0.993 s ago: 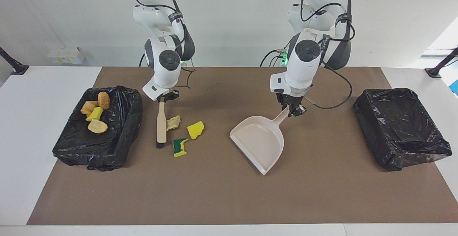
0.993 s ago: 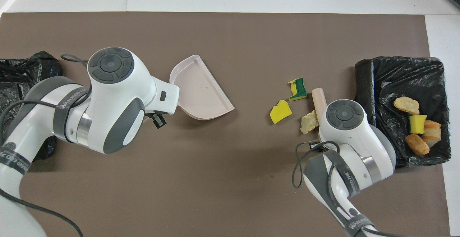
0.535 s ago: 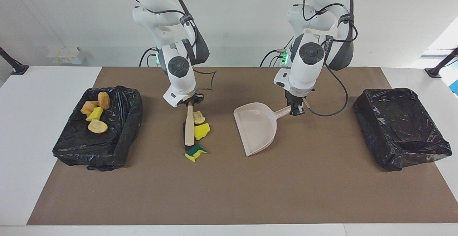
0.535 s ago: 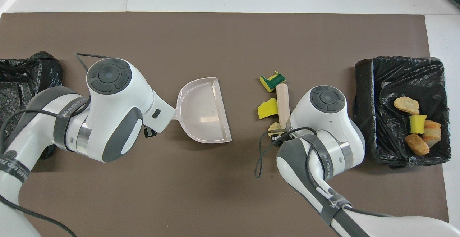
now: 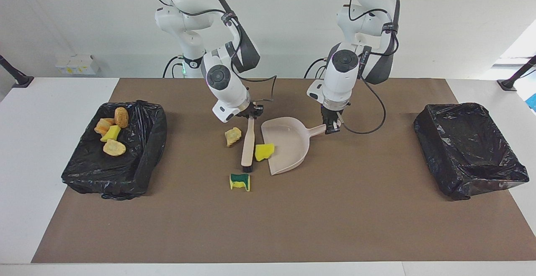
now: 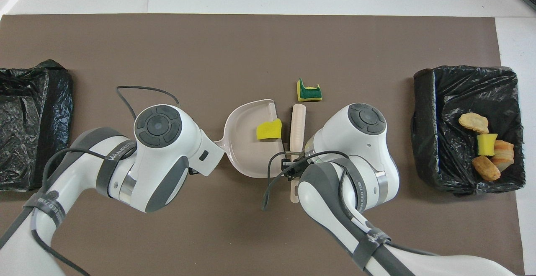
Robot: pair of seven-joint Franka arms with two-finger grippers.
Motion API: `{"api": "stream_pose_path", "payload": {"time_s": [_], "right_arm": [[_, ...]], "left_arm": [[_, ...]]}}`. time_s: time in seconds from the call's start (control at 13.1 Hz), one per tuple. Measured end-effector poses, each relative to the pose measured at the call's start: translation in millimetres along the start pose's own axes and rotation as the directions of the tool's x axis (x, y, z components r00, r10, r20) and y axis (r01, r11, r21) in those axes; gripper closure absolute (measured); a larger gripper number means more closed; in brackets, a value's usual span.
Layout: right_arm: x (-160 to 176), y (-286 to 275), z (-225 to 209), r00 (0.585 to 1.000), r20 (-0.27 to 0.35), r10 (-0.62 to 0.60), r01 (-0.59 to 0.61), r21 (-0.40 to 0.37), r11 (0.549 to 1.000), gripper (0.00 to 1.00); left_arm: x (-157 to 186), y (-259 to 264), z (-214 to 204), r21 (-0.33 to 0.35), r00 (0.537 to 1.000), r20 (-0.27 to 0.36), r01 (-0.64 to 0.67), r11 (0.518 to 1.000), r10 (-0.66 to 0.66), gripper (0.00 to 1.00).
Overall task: Sweep and dump trash in bin
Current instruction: 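Hold the dustpan with the left gripper while the right gripper sweeps sponges, then sweep the green sponge and cracker toward the dustpan with the right gripper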
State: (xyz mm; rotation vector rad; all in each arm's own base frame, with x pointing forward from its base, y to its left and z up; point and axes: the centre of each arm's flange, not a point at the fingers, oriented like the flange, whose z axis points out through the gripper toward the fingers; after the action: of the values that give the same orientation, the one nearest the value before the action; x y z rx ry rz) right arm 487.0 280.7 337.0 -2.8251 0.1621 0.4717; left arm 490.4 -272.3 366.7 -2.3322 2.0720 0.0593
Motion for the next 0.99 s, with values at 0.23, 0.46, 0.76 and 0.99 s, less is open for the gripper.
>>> {"api": "stream_pose_path", "payload": {"time_s": [0.23, 0.46, 0.76, 0.99], "right_arm": [[-10.2, -35.4, -10.4, 1.0, -0.021, 0.009, -0.008, 0.045, 0.999, 0.74], [-5.3, -33.4, -42.6, 0.995, -0.087, -0.039, 0.038, -0.019, 0.999, 0.74], [24.2, 26.8, -79.7, 0.941, -0.083, -0.328, 0.282, -0.342, 0.896, 0.74], [64.2, 61.2, -101.0, 0.869, 0.037, -0.493, 0.432, -0.542, 0.721, 0.74]], "left_arm": [[2.9, 4.5, 6.5, 0.011, 1.0, -0.009, 0.009, 1.0, -0.009, 0.67], [2.7, 4.8, 6.9, 0.011, 1.0, -0.009, 0.009, 1.0, -0.009, 0.67], [2.6, 4.9, 7.1, 0.011, 1.0, -0.009, 0.009, 1.0, -0.009, 0.67], [2.5, 5.0, 7.2, 0.01, 1.0, -0.009, 0.009, 1.0, -0.009, 0.67]]}}
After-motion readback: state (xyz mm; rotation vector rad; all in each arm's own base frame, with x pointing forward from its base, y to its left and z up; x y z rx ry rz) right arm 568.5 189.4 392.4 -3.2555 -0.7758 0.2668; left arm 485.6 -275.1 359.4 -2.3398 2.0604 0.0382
